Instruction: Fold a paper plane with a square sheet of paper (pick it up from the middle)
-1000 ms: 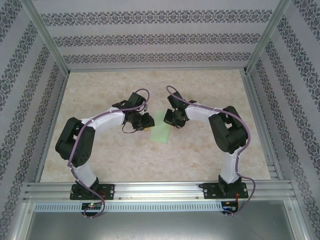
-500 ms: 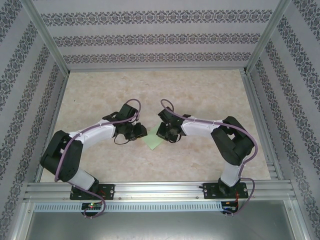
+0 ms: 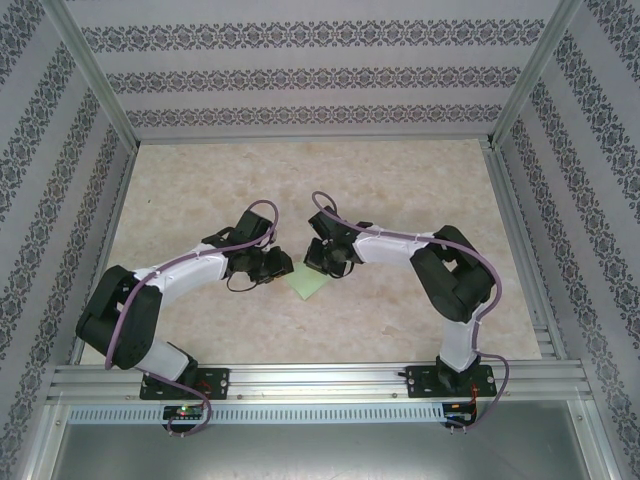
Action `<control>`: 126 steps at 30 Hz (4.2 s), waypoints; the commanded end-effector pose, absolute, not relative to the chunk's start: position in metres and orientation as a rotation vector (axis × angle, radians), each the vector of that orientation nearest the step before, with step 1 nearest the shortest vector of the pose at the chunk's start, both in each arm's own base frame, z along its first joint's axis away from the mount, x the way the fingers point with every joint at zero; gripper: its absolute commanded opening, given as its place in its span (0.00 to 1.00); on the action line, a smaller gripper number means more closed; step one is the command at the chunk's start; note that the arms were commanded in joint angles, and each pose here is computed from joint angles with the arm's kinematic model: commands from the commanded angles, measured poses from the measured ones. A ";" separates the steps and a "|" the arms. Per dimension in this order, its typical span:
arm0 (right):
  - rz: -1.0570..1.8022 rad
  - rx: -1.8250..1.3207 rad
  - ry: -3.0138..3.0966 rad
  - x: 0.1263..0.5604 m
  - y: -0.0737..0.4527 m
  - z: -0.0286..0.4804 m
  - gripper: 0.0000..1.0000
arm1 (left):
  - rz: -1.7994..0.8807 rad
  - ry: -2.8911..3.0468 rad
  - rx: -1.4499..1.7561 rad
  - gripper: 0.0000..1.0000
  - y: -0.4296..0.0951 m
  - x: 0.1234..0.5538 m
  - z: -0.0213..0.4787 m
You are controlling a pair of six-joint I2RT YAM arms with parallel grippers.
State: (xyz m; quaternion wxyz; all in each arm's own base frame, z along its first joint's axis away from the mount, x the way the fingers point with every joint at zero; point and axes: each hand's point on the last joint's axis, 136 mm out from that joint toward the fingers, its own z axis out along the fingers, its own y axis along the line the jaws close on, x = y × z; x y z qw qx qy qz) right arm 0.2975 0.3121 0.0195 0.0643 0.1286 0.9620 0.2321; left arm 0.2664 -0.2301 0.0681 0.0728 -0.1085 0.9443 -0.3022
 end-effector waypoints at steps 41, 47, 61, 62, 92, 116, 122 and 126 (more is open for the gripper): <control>0.949 0.348 2.679 0.327 0.251 0.048 0.00 | -1.067 2.881 -0.211 0.00 -0.340 0.292 0.060; 0.958 0.366 2.702 0.325 0.253 0.035 0.00 | -1.061 2.915 -0.204 0.00 -0.347 0.292 0.050; 0.966 0.387 2.725 0.314 0.248 0.018 0.00 | -0.996 2.994 -0.217 0.00 -0.343 0.284 0.028; 0.979 0.377 2.719 0.314 0.249 0.020 0.00 | -0.991 2.999 -0.219 0.00 -0.343 0.283 0.026; 0.968 0.417 2.768 0.301 0.243 0.000 0.00 | -1.042 2.990 -0.213 0.00 -0.347 0.281 0.020; 0.893 0.466 2.785 0.308 0.220 -0.006 0.00 | -0.781 3.117 -0.287 0.00 -0.315 0.264 -0.008; 0.852 0.499 2.752 0.329 0.195 -0.005 0.00 | -0.715 3.153 -0.303 0.00 -0.304 0.256 -0.015; 0.846 0.545 2.728 0.342 0.176 -0.009 0.00 | -0.712 3.161 -0.308 0.00 -0.303 0.253 -0.017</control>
